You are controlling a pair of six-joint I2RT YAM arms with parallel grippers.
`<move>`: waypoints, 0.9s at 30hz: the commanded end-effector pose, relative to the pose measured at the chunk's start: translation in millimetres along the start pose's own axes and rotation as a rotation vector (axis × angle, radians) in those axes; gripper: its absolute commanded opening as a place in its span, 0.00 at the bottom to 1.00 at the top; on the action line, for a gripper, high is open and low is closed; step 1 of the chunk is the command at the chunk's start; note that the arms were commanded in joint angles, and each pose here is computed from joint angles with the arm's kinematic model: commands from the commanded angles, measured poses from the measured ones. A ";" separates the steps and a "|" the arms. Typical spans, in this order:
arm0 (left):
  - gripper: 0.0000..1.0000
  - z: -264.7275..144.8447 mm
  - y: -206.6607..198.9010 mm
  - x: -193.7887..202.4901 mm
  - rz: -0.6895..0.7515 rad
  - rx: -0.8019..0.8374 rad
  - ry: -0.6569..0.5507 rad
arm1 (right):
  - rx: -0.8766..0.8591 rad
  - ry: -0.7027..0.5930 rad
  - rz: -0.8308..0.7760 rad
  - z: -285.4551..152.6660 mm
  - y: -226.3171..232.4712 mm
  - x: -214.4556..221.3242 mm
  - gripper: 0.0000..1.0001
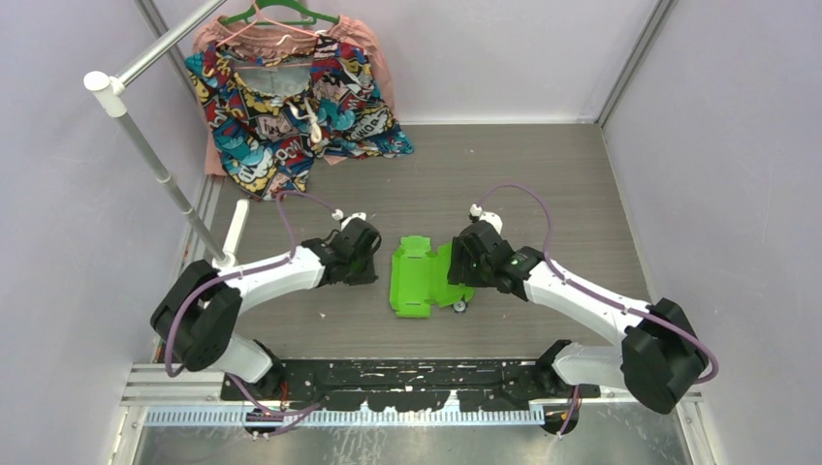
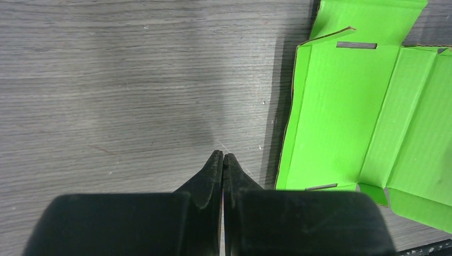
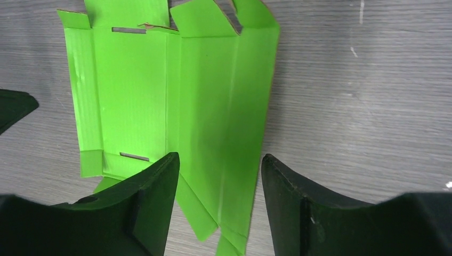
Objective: Fold the paper box
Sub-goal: Fold the paper box at the center of the board.
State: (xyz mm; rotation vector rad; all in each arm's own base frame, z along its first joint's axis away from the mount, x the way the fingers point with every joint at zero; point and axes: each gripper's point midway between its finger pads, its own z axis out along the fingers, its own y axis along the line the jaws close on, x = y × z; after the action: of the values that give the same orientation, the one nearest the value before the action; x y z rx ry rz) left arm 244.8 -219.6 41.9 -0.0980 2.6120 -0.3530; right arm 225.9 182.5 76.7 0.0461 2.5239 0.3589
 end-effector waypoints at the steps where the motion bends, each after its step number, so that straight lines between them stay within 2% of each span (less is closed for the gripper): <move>1: 0.00 7.1 -21.9 -17.8 -0.004 0.059 -0.033 | -0.104 -0.051 0.010 9.9 26.5 -17.7 0.62; 5: 0.00 16.6 -28.9 -14.8 -0.001 0.076 -0.005 | -0.122 -0.049 0.012 14.1 32.5 -19.9 0.47; 11: 0.00 15.3 -38.1 -20.0 -0.005 0.104 -0.013 | -0.127 -0.045 -0.001 11.4 37.3 -25.1 0.31; 27: 0.00 19.2 -59.7 -16.9 0.028 0.126 0.004 | -0.161 -0.007 -0.024 9.9 54.4 -29.7 0.25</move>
State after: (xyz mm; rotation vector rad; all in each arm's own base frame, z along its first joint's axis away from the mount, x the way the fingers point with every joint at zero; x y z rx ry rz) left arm 259.5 -258.5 35.3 -0.0484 2.6350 -0.4436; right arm 244.7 220.7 82.4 -0.0142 2.5165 0.5020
